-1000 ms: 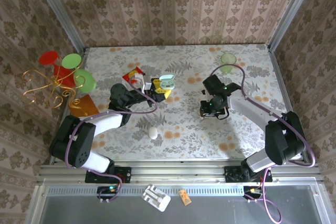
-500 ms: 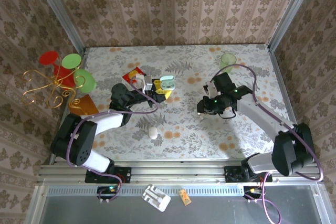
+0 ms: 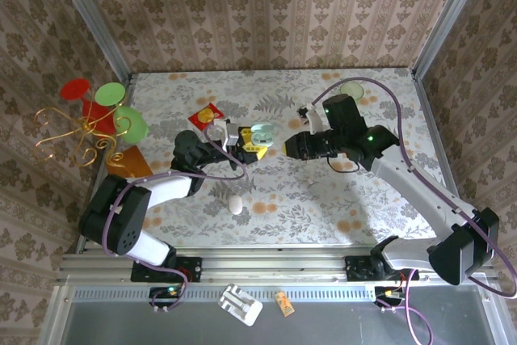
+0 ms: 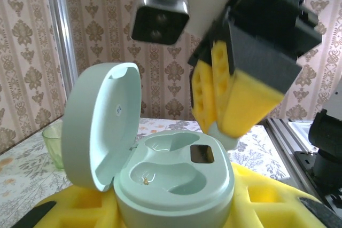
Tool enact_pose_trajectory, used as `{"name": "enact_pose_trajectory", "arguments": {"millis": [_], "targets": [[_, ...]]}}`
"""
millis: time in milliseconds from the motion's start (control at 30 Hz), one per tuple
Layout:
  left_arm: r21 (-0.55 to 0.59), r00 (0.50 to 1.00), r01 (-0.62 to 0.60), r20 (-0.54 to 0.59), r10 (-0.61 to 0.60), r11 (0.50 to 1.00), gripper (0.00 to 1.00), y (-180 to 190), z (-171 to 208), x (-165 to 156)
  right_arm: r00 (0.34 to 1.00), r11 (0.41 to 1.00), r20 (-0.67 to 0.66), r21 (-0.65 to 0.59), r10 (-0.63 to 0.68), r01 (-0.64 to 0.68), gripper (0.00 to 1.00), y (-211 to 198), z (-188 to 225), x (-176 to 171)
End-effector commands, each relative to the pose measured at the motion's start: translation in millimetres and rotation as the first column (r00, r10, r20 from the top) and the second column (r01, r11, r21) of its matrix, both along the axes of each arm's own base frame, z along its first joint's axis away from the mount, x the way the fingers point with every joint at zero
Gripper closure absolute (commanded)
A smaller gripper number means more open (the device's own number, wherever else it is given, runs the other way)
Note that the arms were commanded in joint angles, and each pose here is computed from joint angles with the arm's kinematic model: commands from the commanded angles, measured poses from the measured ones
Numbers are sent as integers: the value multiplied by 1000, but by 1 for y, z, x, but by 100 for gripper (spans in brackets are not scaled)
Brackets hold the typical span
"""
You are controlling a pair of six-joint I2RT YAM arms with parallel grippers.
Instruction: Insert the wireless bluetooth earbuds into the charging case
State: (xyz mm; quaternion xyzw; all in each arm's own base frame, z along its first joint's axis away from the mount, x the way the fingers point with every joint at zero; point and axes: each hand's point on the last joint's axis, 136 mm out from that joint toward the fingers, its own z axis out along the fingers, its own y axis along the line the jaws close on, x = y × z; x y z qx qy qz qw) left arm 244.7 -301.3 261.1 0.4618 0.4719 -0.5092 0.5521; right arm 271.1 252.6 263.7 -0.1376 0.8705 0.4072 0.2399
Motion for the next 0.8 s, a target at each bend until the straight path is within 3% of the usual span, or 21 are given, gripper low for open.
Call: {"name": "enact_pose_trajectory", "arguments": {"millis": [0,367,767], "targets": [[0,996,64,55,-64,998,89,-2,2,-13,995,995,81,83,54,-60,83,13,37,-2],[1,995,82,61,-82,997,89,-5,2,-17,990,989,107,104,93,-104,83,28,49,0],[2,992,96,83,-96,995,90,-5,4,-22,994,995,81,52,79,-83,83,28,34,5]]}}
